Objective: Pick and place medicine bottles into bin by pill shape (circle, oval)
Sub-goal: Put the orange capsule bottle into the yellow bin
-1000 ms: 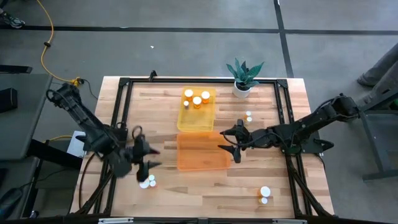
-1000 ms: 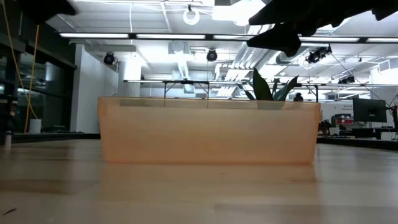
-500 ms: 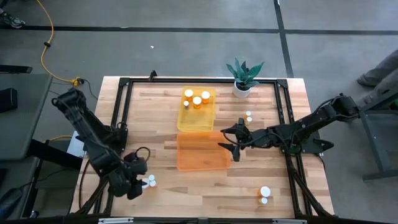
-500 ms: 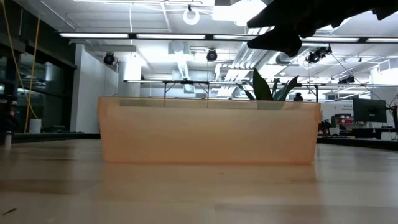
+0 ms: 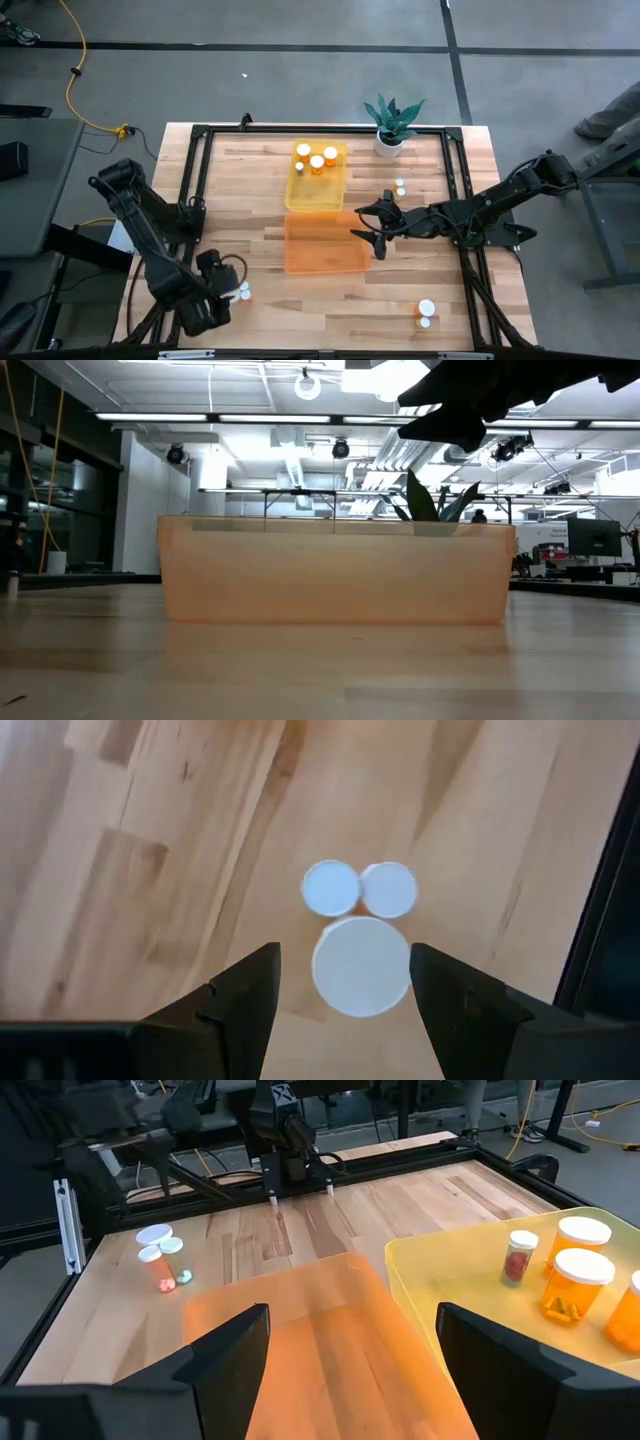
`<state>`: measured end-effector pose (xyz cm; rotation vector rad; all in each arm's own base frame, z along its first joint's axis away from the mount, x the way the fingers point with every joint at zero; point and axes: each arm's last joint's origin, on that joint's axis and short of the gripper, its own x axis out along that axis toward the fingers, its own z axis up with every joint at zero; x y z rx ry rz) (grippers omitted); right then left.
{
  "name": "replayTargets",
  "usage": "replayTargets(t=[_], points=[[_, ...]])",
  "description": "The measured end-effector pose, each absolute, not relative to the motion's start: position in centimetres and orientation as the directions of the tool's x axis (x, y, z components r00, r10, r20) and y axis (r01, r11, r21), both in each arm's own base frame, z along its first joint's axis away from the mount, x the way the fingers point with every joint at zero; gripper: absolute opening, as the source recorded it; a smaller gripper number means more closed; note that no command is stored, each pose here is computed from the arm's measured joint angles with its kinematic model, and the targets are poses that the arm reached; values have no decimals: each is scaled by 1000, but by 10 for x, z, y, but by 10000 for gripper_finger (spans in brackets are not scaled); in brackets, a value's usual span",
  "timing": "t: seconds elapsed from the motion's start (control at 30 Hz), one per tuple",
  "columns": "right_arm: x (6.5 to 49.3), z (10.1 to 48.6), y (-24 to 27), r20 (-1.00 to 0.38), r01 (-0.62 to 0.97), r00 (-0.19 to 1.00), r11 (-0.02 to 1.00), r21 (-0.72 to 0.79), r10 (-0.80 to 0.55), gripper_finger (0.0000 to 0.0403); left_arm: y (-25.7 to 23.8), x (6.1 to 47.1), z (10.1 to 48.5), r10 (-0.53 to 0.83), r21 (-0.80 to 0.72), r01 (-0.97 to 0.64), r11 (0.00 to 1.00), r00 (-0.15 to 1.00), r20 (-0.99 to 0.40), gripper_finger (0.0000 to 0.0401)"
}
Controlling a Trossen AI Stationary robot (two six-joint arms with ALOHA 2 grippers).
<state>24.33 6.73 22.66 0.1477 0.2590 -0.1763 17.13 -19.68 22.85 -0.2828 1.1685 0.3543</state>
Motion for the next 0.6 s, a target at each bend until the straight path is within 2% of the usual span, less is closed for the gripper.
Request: replayTargets(t=[0.17,0.43,0.6], points=[[243,227,67,-267,194,951,973,129,-154,279,-212,182,230,124,15,-343,939,296,-947,213],[243,227,67,-267,194,951,973,129,-154,279,-218,185,221,124,29,-362,932,241,-963,213],[243,227,67,-267,193,951,973,128,-154,279,-216,186,220,120,46,-307,951,227,-967,213]])
